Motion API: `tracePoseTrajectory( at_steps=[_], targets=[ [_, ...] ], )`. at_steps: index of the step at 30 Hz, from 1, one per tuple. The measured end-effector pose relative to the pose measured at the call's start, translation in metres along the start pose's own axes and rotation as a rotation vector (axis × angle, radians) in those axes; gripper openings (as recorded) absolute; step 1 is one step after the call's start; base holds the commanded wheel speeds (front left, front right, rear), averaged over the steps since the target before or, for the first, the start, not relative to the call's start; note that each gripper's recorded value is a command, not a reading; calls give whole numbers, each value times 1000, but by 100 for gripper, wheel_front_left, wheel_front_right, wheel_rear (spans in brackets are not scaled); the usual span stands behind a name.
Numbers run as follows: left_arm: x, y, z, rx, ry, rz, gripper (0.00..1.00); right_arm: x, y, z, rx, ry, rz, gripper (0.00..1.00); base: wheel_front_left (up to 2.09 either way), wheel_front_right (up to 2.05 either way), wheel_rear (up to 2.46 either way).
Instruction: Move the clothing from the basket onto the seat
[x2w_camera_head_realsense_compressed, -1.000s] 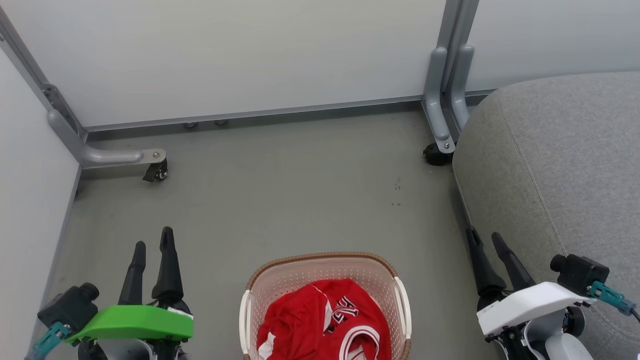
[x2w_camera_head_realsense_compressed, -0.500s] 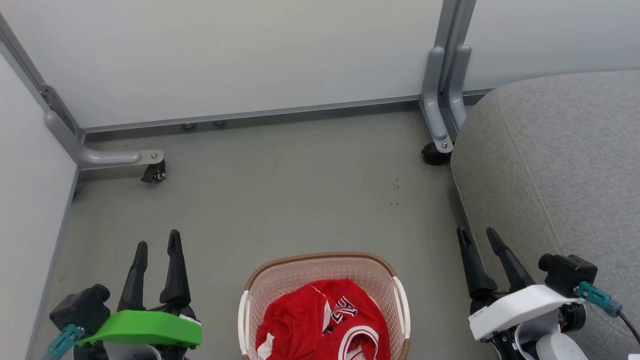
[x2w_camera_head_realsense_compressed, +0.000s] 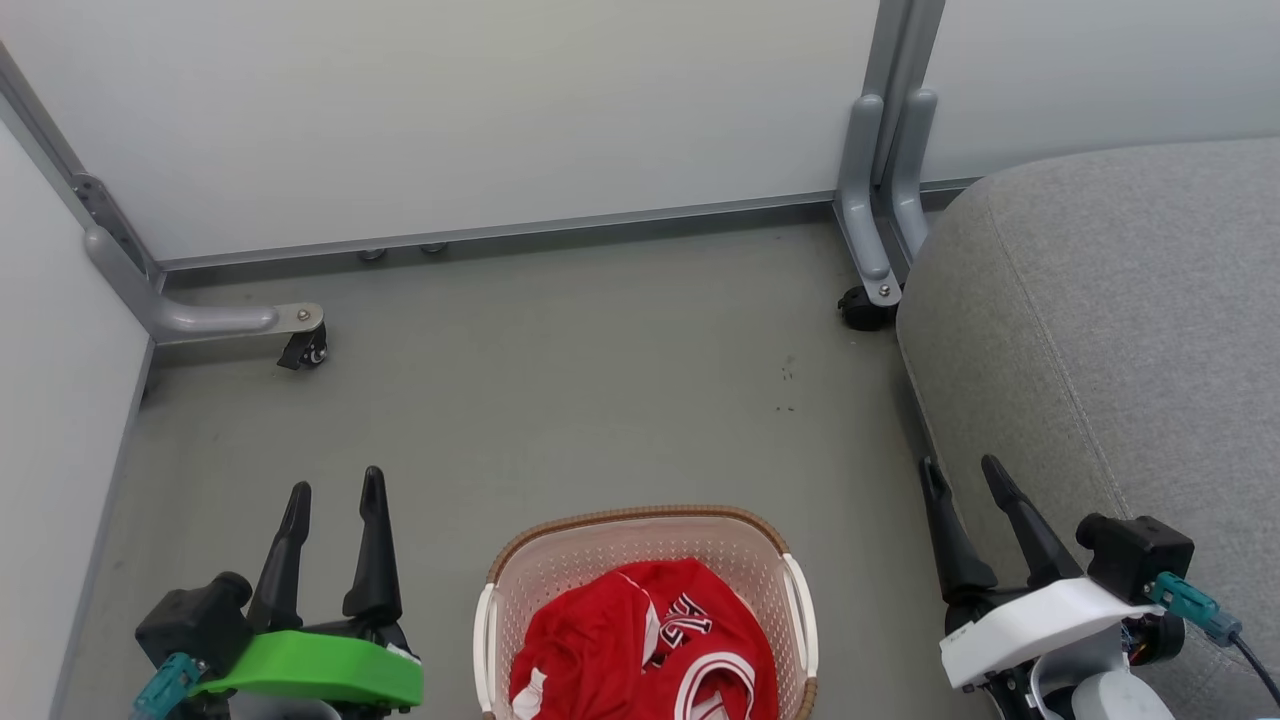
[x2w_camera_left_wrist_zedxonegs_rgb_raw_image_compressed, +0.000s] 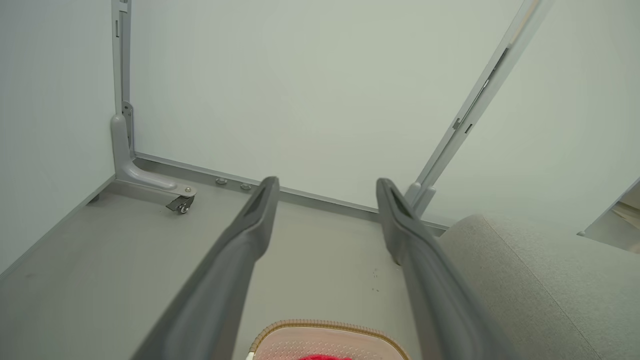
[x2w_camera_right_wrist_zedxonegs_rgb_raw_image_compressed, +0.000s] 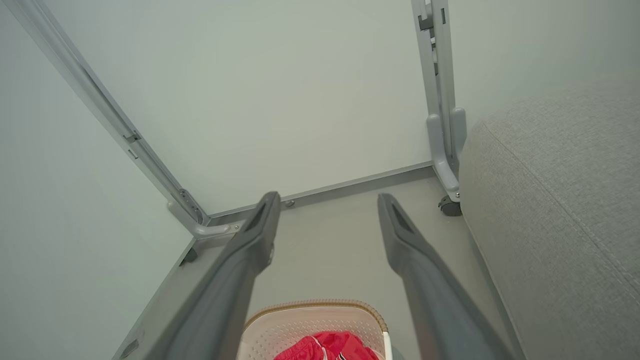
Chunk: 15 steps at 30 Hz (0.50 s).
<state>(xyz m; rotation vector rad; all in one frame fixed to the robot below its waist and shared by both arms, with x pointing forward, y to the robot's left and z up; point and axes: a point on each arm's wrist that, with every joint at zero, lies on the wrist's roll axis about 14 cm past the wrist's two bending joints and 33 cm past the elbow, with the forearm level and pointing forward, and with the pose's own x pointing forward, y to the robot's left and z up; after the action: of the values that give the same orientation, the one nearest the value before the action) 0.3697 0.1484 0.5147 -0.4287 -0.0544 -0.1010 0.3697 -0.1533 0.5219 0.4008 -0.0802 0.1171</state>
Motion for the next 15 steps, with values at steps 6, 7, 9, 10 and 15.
tracePoseTrajectory(
  at_steps=[6, 7, 9, 10, 15],
  targets=[
    [0, -5, 0, 50, -6, -17, 100, 0, 3, 1, -44, -9, 14, 100, 0, 0, 0],
    [0, -5, 0, 55, -6, -18, 100, 0, 3, 1, -50, -9, 16, 100, 0, 0, 0],
    [0, -6, 0, 71, -9, -20, 100, 0, 4, 1, -64, -11, 19, 100, 0, 0, 0],
    [0, -7, 0, 79, -9, -23, 100, 1, 4, 2, -69, -13, 20, 100, 0, 0, 0],
    [-1, -8, 0, 112, -15, -29, 100, 1, 7, 1, -107, -15, 34, 100, 0, 0, 0]
  ],
)
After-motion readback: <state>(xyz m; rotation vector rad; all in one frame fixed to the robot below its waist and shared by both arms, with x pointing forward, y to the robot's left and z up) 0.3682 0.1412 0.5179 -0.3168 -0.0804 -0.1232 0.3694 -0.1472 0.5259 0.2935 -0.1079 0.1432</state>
